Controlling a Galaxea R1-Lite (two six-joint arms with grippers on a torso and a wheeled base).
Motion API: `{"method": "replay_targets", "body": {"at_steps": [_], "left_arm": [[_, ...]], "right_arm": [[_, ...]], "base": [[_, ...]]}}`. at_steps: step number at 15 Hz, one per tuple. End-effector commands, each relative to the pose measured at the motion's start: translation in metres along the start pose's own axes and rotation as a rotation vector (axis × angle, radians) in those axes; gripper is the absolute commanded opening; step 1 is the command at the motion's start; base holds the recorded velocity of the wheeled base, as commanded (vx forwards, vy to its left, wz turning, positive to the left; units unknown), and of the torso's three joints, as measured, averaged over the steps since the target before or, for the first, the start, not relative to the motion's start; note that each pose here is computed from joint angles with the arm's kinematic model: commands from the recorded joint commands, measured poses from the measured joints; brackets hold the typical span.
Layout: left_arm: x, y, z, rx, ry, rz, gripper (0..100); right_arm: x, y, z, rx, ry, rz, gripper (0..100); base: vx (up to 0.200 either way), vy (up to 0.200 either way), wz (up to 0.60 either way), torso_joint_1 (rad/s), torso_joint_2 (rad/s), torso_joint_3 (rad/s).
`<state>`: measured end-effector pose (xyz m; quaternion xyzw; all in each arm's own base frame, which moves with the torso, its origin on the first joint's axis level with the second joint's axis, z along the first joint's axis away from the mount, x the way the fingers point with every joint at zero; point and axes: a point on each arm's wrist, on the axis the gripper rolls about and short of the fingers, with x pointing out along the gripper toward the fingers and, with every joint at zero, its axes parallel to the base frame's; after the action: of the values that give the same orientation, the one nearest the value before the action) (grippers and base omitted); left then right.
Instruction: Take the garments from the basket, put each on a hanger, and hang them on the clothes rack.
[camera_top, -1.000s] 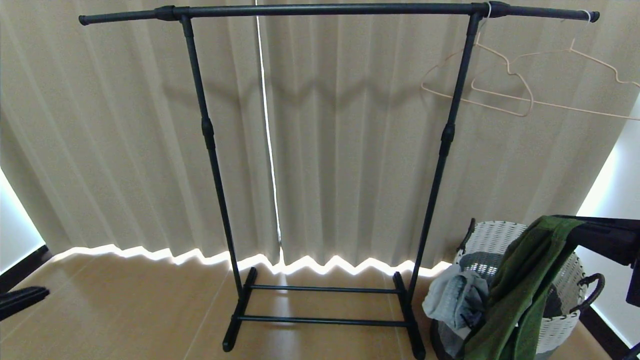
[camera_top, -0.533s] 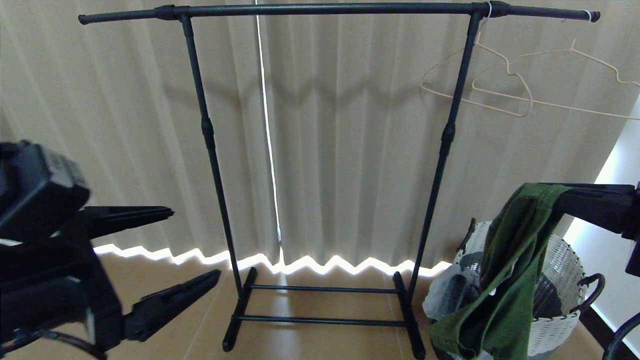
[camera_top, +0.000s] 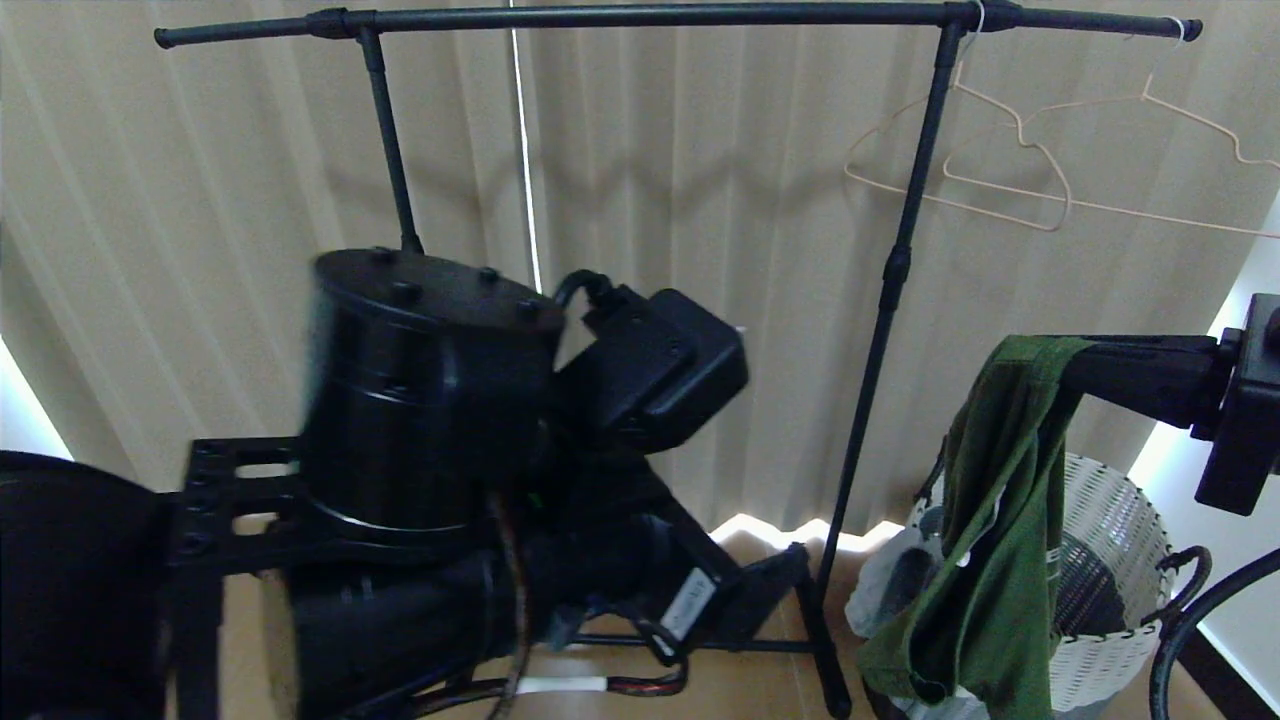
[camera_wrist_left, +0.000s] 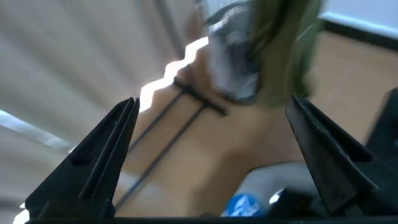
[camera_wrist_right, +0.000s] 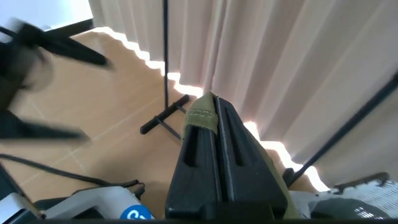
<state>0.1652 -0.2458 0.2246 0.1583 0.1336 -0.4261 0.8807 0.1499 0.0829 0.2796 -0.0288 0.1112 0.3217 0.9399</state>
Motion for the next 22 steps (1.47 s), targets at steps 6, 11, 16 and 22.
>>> {"method": "replay_targets", "body": {"at_steps": [6, 11, 16, 22], "left_arm": [[0.088, -0.041, -0.010, -0.100, 0.029, -0.036, 100], [0.108, -0.045, -0.020, -0.138, 0.065, -0.021, 100], [0.127, -0.050, -0.036, -0.138, 0.117, 0.003, 100], [0.126, -0.051, -0.049, -0.119, 0.164, 0.050, 0]], "right_arm": [[-0.002, 0.010, 0.003, -0.004, -0.017, 0.058, 0], [-0.014, 0.015, 0.006, -0.008, -0.050, 0.076, 0], [-0.023, 0.016, 0.008, -0.012, -0.080, 0.075, 0], [-0.029, 0.016, 0.010, -0.015, -0.100, 0.074, 0]], "base": [[0.000, 0.000, 0.00, 0.000, 0.00, 0.000], [0.000, 0.000, 0.00, 0.000, 0.00, 0.000], [0.000, 0.000, 0.00, 0.000, 0.00, 0.000], [0.000, 0.000, 0.00, 0.000, 0.00, 0.000]]}}
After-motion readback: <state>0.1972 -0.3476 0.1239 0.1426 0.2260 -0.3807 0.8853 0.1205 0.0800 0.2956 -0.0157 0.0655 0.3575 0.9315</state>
